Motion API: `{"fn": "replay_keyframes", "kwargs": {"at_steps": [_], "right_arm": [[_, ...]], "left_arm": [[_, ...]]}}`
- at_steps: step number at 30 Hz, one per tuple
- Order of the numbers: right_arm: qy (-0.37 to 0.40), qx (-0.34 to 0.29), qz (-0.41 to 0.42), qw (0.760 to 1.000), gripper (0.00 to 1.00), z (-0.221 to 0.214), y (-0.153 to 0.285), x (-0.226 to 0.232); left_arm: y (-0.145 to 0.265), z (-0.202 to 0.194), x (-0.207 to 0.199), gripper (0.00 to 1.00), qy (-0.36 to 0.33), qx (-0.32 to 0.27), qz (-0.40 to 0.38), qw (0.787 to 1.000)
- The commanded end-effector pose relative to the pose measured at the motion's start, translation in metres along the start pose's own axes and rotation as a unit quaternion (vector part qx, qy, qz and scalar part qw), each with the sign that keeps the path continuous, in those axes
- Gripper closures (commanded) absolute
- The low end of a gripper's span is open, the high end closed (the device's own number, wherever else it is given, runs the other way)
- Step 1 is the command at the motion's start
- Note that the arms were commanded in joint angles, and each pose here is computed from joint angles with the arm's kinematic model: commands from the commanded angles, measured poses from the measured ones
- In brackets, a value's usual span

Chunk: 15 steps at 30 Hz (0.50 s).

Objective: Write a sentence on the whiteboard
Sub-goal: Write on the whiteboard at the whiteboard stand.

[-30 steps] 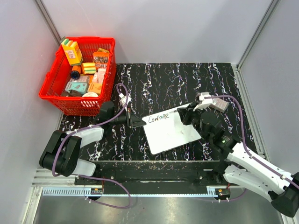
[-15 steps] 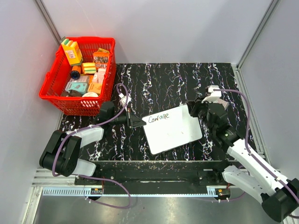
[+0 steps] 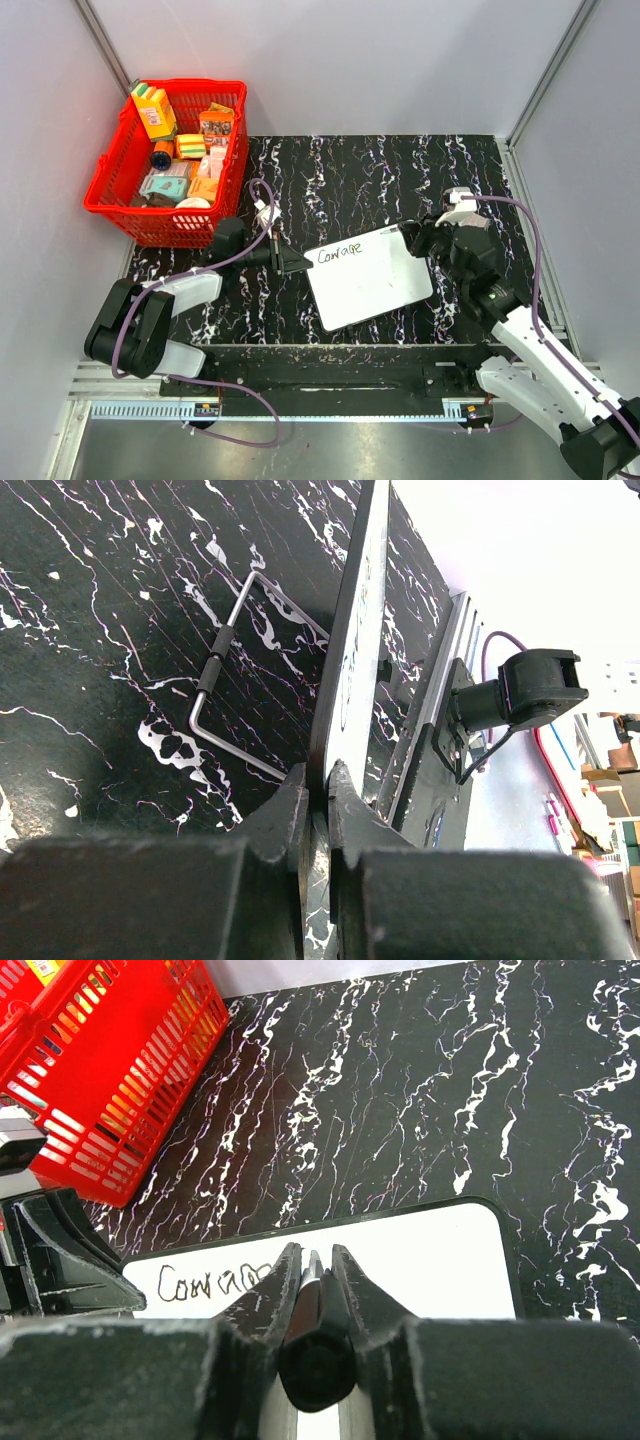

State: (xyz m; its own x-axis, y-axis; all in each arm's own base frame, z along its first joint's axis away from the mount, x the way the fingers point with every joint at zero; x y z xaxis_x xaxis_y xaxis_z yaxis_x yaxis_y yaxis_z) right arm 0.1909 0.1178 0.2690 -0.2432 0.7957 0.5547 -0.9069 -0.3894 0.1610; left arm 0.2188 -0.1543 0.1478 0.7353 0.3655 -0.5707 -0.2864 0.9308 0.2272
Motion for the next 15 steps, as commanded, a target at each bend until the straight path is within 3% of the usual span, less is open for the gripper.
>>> {"fn": "replay_keyframes", "kwargs": {"at_steps": [1,15], "right_arm": [[-0.004,-0.008,0.015,1.000,1.00,0.0037,0.0036,0.0031],[-0.004,-0.001,0.018,1.000,1.00,-0.0030,0.0018,-0.0003]], "left_arm": [[-0.0021,-0.0071,0.0152,1.00,-0.059,0.008,0.046,0.997],[-0.0031,-0.0068,0.0162,1.00,-0.058,0.008,0.045,0.997]]}}
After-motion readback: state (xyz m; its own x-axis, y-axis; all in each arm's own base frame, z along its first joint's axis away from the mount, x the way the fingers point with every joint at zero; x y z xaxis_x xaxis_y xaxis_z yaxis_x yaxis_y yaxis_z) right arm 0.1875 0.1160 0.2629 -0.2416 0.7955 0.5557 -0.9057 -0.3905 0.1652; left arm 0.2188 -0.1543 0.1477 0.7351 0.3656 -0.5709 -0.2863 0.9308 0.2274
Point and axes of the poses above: each gripper's point midway between its finger pads, its own y axis back along the fingers, its own x axis along the line the jaws close on, z = x × y, the point moved 10 cm from there along y, back along the fingers, and after that the axes turned 12 degrees about -y, right-handed, at the moved point
